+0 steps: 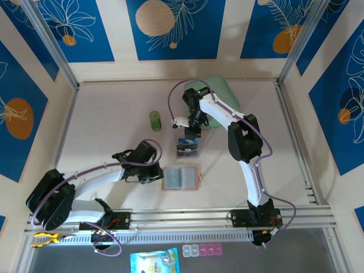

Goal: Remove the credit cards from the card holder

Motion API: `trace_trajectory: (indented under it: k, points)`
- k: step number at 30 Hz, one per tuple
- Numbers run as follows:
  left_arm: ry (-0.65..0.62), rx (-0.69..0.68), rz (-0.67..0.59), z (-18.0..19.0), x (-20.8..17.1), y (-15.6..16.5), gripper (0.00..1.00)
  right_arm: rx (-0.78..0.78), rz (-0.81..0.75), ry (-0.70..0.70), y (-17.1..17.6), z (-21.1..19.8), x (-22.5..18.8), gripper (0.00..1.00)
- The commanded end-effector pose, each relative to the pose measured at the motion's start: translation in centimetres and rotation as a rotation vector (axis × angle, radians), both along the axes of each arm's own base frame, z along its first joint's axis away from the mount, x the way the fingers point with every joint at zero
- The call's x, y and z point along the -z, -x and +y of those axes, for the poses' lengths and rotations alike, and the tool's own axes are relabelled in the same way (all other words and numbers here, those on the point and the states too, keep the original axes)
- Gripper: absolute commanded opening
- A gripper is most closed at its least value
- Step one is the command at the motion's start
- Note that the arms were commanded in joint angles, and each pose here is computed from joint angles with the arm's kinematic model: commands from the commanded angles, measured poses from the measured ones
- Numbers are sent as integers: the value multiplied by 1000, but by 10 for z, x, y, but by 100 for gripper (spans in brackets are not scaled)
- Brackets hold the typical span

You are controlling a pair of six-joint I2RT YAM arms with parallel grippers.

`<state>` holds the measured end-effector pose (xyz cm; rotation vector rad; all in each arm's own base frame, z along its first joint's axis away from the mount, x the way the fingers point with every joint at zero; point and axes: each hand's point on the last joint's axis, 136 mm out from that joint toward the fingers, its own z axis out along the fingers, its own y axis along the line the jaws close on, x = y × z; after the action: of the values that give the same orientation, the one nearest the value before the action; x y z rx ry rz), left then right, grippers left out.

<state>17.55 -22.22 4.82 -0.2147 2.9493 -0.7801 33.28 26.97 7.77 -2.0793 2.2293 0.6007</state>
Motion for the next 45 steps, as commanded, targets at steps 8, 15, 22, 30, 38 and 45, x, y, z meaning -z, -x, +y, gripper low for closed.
trace_trajectory:
  k: [8, 15, 22, 30, 38, 45]
  points:
    - [-12, -5, 15, 4, 2, 1, 13, 11, 40, -83, 2, 15, -15, 16]
    - [-8, -6, 14, 3, 3, 0, 14, 138, -157, -102, -30, 11, -46, 18]
    - [2, -7, 19, 1, 5, 1, 13, 267, -232, -77, -41, 6, -46, 9]
    - [7, -4, 28, 0, 9, 1, 14, 309, -237, -63, -38, 8, -25, 2]
    - [11, -2, 31, -2, 10, 1, 13, 269, -186, -17, -24, 7, 5, 1]
    - [13, -4, 31, 0, 9, 3, 13, 259, -162, -5, -18, 7, 11, 1]
